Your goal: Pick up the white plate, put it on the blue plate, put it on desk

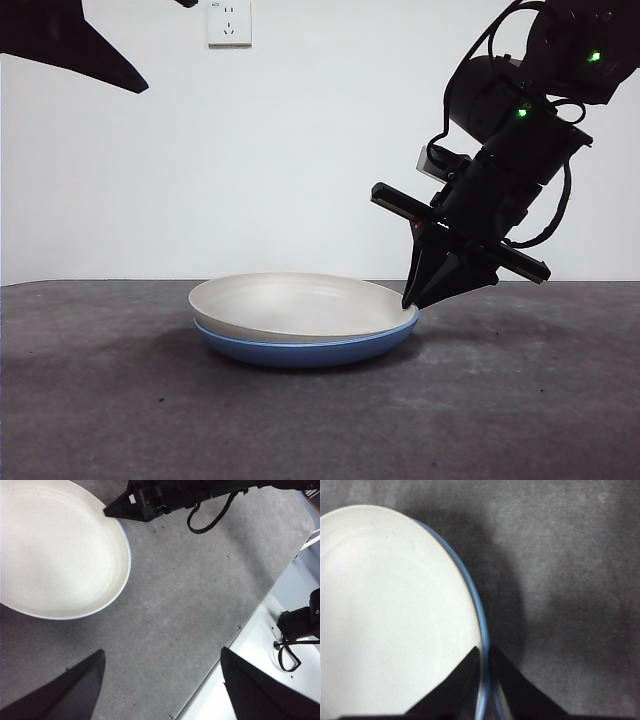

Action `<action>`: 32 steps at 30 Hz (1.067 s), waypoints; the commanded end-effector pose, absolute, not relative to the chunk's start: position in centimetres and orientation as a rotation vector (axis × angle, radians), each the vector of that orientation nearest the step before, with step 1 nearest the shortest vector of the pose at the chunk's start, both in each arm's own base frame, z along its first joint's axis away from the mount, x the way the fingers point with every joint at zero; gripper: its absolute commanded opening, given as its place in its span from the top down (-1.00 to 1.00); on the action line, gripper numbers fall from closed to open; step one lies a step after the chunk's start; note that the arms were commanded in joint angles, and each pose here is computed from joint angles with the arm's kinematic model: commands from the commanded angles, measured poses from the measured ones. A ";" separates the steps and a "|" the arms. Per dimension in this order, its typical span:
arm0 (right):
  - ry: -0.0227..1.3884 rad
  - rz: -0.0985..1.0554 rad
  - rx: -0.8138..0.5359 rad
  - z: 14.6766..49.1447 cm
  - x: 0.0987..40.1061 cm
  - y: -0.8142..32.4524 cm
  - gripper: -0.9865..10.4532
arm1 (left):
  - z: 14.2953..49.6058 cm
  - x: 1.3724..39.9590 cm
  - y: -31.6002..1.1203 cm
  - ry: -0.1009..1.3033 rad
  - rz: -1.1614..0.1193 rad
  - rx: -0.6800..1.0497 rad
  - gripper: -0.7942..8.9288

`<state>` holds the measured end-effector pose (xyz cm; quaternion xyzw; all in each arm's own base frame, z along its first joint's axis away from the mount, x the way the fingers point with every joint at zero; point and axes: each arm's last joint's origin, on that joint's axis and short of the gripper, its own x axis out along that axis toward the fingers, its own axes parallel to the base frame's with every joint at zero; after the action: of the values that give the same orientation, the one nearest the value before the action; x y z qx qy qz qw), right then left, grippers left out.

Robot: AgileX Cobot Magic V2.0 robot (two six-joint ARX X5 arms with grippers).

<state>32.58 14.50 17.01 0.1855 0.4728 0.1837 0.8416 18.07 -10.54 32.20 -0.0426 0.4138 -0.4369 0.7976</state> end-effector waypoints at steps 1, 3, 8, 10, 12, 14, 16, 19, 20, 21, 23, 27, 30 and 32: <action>0.992 0.394 0.403 17.2 33.0 14.9 0.73 | 32.5 18.2 -10.7 0.874 -0.951 -0.081 0.07; 1.003 0.390 0.402 17.1 33.0 14.9 0.55 | 32.5 18.2 -10.7 0.875 -0.951 -0.081 0.07; 1.018 0.389 0.397 17.2 32.8 14.8 0.32 | 32.5 18.2 -10.7 0.875 -0.952 -0.081 0.07; 1.013 0.396 0.383 17.6 32.6 14.7 0.32 | 32.5 18.2 -10.7 0.875 -0.951 -0.081 0.07; 0.988 0.409 0.362 18.5 32.3 14.6 0.32 | 32.5 18.2 -10.7 0.875 -0.951 -0.081 0.07; 0.961 0.427 0.342 19.7 31.9 14.4 0.32 | 32.5 18.2 -10.7 0.875 -0.951 -0.081 0.07; 0.935 0.449 0.316 21.1 31.2 14.1 0.32 | 32.5 18.2 -10.7 0.875 -0.951 -0.080 0.07; 0.900 0.483 0.264 23.4 29.9 13.6 0.32 | 32.5 18.2 -10.7 0.875 -0.951 -0.080 0.07; 0.890 0.497 0.243 24.2 29.3 13.3 0.33 | 32.5 18.2 -10.7 0.875 -0.951 -0.080 0.07; 0.881 0.512 0.223 25.0 28.7 13.1 0.32 | 32.5 18.2 -10.7 0.875 -0.951 -0.080 0.07; 0.867 0.551 0.191 26.5 27.3 12.6 0.33 | 32.5 18.2 -10.7 0.875 -0.951 -0.080 0.07; 0.844 0.612 0.144 29.2 24.4 11.4 0.33 | 32.5 18.2 -10.7 0.874 -0.952 -0.080 0.07; 0.842 0.658 0.122 30.6 22.2 10.6 0.33 | 32.5 18.2 -10.7 0.874 -0.952 -0.080 0.07; 0.848 0.687 0.114 31.3 20.9 10.1 0.33 | 32.5 18.2 -10.7 0.874 -0.952 -0.080 0.07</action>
<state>21.00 9.99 30.79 0.0722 0.4123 0.3119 0.8529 18.06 -10.54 32.20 -0.0426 0.4139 -0.4369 0.7975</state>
